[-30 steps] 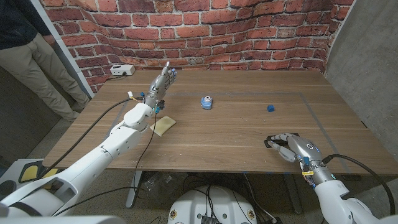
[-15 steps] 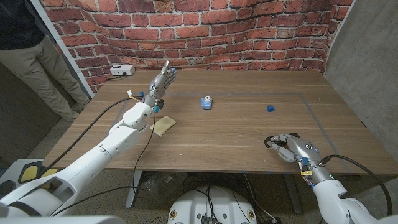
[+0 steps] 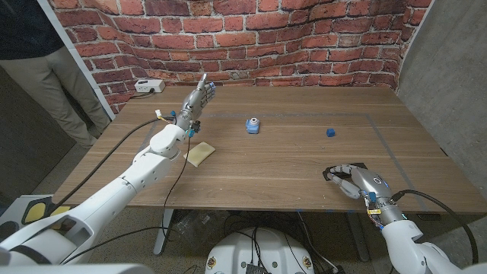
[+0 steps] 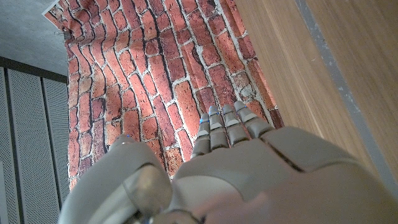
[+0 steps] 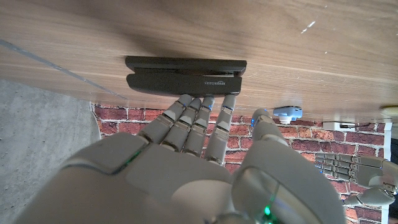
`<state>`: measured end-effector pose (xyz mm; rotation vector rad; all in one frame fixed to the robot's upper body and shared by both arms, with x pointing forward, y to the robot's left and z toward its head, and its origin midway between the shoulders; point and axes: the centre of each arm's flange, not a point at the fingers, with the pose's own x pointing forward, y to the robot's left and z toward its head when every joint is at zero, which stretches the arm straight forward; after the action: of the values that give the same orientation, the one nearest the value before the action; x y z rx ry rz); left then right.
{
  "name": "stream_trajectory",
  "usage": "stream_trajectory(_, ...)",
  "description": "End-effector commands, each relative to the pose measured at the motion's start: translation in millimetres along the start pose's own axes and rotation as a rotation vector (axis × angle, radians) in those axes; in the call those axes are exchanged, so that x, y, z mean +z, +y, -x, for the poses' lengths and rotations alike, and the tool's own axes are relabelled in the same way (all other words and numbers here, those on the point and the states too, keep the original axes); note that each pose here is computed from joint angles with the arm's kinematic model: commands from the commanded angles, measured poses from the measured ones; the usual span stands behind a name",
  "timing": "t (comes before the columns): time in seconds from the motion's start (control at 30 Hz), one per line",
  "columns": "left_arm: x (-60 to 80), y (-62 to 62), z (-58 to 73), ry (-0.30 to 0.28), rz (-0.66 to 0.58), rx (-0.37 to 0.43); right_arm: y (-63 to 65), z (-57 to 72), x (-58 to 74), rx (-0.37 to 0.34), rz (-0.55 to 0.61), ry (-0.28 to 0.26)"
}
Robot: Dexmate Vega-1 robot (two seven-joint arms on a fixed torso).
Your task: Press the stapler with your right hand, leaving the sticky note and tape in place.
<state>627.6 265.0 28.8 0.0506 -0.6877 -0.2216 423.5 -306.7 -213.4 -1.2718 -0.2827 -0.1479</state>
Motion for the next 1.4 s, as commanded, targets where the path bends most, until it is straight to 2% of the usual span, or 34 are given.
stream_trajectory(0.03,-2.0,0.8,-2.3,0.000,0.007,0.002,0.6,2.4,-4.3,0.008,0.000,0.018)
stream_trajectory(0.4,-3.8,1.2,-3.5,0.000,0.012,0.002,-19.5,-0.7,1.8,-0.067,0.028,-0.018)
stream_trajectory(0.77,-4.2,1.3,-4.7,0.006,0.012,-0.001,-34.1,-2.0,4.9,-0.133,0.040,-0.037)
stream_trajectory(1.2,-3.6,3.9,-6.1,-0.001,0.013,-0.004,-47.6,-3.0,10.9,-0.189,0.056,-0.060)
stream_trajectory(1.4,-2.3,4.8,-7.3,-0.006,0.012,-0.006,-50.0,-2.1,12.3,-0.204,0.047,-0.067)
